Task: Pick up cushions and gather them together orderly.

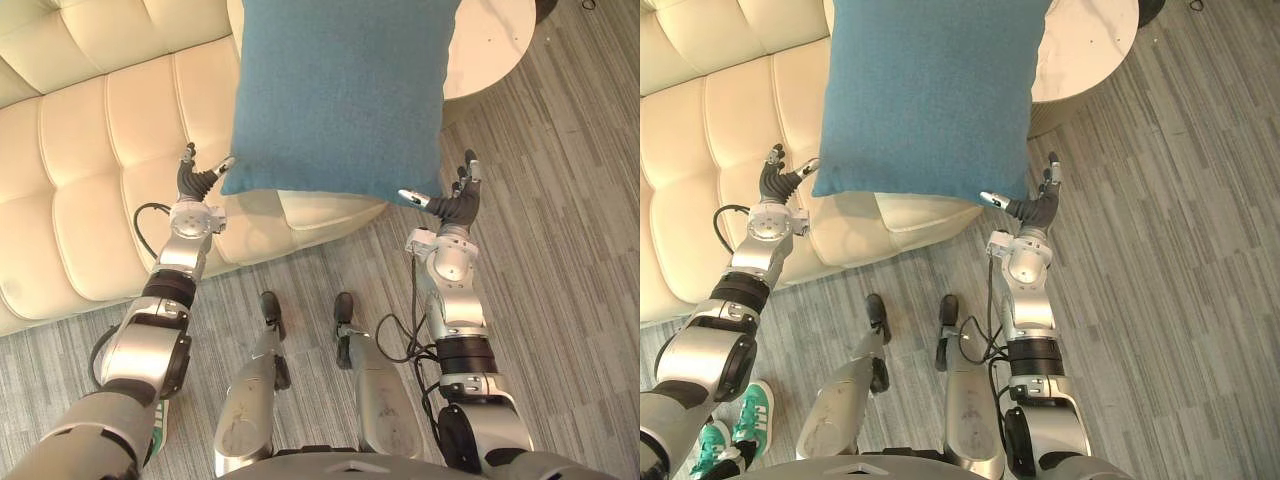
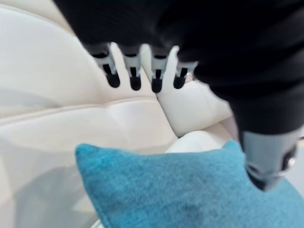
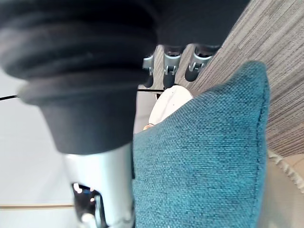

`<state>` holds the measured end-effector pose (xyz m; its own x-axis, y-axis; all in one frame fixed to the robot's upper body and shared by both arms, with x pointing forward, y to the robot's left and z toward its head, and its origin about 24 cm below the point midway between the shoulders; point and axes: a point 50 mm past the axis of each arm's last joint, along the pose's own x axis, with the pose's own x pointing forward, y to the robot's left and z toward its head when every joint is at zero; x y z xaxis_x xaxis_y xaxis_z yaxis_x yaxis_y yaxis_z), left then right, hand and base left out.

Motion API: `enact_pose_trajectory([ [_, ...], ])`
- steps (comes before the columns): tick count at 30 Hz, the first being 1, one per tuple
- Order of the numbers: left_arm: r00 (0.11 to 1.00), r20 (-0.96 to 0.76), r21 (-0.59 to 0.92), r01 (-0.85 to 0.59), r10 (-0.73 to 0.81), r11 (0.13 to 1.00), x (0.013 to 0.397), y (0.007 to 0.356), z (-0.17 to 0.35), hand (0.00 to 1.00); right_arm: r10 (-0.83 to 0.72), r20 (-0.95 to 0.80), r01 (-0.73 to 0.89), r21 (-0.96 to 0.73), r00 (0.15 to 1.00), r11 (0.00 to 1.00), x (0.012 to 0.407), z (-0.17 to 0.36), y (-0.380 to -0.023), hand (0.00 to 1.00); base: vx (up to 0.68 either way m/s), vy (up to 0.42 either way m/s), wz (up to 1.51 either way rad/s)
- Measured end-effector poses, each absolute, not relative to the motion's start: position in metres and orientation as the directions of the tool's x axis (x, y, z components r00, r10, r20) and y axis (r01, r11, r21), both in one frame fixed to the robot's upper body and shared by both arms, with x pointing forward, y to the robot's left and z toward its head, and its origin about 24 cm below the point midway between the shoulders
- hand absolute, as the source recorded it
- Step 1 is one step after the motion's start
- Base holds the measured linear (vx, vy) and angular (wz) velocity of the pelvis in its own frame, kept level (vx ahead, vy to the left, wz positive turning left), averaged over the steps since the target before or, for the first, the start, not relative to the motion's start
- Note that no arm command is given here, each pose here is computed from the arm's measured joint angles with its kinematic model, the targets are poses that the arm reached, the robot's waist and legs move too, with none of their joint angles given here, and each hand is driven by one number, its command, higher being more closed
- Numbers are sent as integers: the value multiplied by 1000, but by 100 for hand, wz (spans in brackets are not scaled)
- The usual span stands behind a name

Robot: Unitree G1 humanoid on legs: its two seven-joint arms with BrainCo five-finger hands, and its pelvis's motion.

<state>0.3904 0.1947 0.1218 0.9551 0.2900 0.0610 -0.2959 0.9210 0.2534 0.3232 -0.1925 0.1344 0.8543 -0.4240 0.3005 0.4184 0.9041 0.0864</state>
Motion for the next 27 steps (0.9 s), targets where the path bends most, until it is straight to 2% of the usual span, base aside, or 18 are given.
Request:
enact_pose_trajectory([
  [9, 967, 65, 290, -255, 247, 923, 392, 189, 123, 0, -376, 296, 376, 62, 878, 925, 327, 134, -191, 0, -18, -29, 3],
  [24, 974, 161, 354, -205, 156, 912, 408, 168, 165, 0, -215, 362, 278, -131, 907, 952, 370, 183, -182, 0, -18, -25, 2],
  [25, 975, 165, 363, -198, 147, 910, 408, 166, 167, 0, -212, 363, 276, -133, 907, 952, 371, 185, -181, 100, -15, -20, -3],
  [26, 976, 169, 366, -193, 138, 910, 409, 163, 169, 100, -207, 367, 272, -136, 907, 953, 372, 187, -179, 100, -22, -23, -4],
  [27, 975, 181, 367, -187, 127, 911, 410, 159, 174, 100, -195, 377, 264, -142, 906, 954, 373, 192, -176, 100, -24, -22, -5],
])
